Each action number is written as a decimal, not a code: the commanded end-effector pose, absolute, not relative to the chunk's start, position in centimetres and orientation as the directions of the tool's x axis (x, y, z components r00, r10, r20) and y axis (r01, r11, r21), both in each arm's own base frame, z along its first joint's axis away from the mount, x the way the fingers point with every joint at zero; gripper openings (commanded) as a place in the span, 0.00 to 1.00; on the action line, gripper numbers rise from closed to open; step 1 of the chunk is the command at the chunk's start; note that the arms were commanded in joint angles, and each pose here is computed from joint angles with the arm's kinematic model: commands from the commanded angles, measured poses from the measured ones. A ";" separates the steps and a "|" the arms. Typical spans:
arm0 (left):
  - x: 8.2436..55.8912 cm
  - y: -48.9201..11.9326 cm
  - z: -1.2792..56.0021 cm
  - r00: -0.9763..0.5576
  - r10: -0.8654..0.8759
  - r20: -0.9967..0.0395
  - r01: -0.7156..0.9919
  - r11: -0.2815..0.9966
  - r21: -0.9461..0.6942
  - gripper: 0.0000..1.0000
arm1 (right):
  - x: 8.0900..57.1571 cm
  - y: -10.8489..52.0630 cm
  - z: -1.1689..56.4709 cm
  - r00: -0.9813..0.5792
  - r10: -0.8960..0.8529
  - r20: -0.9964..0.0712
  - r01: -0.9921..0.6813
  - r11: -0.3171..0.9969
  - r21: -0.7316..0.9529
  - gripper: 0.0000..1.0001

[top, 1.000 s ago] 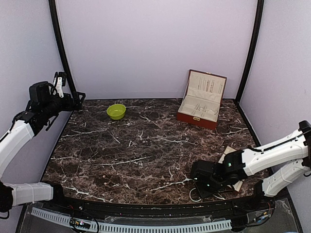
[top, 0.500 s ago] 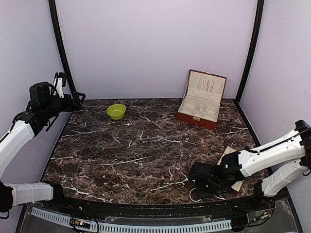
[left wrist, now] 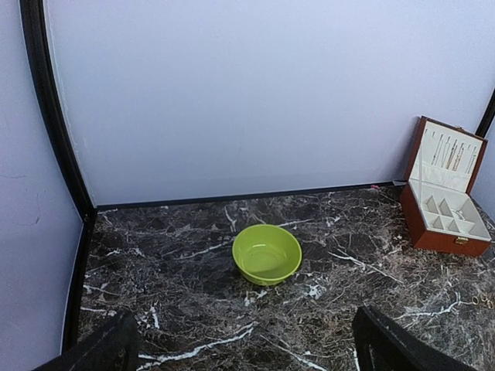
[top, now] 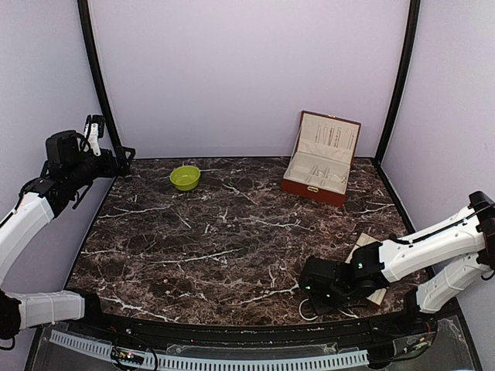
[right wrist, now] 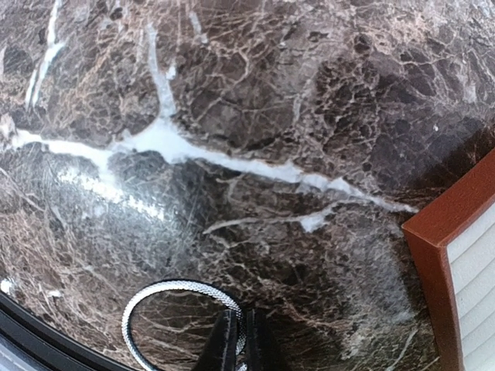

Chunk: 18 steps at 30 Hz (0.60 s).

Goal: Organize the mixed jewelry
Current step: Pick up the bangle from the center of the board.

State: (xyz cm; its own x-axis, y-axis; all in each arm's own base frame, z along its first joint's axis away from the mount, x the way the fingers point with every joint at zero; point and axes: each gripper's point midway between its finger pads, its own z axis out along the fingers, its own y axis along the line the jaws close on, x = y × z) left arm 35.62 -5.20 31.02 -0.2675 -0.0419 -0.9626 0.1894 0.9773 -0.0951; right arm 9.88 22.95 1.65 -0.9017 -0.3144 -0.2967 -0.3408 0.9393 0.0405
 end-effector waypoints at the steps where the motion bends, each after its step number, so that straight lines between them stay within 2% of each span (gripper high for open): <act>1: 35.4 -5.1 31.9 -0.227 -0.051 -0.973 0.186 0.978 -0.095 0.99 | 10.2 23.2 1.4 -0.896 -0.299 -0.328 -0.330 0.943 0.041 0.04; 5: 35.4 -5.1 31.9 -0.228 -0.053 -0.972 0.185 0.978 -0.096 0.99 | 10.6 23.4 1.7 -0.892 -0.286 -0.351 -0.323 0.945 0.048 0.00; 18: 35.4 -5.1 31.9 -0.227 -0.055 -0.972 0.185 0.978 -0.099 0.99 | 13.0 24.8 3.4 -0.864 -0.227 -0.449 -0.300 0.949 0.097 0.00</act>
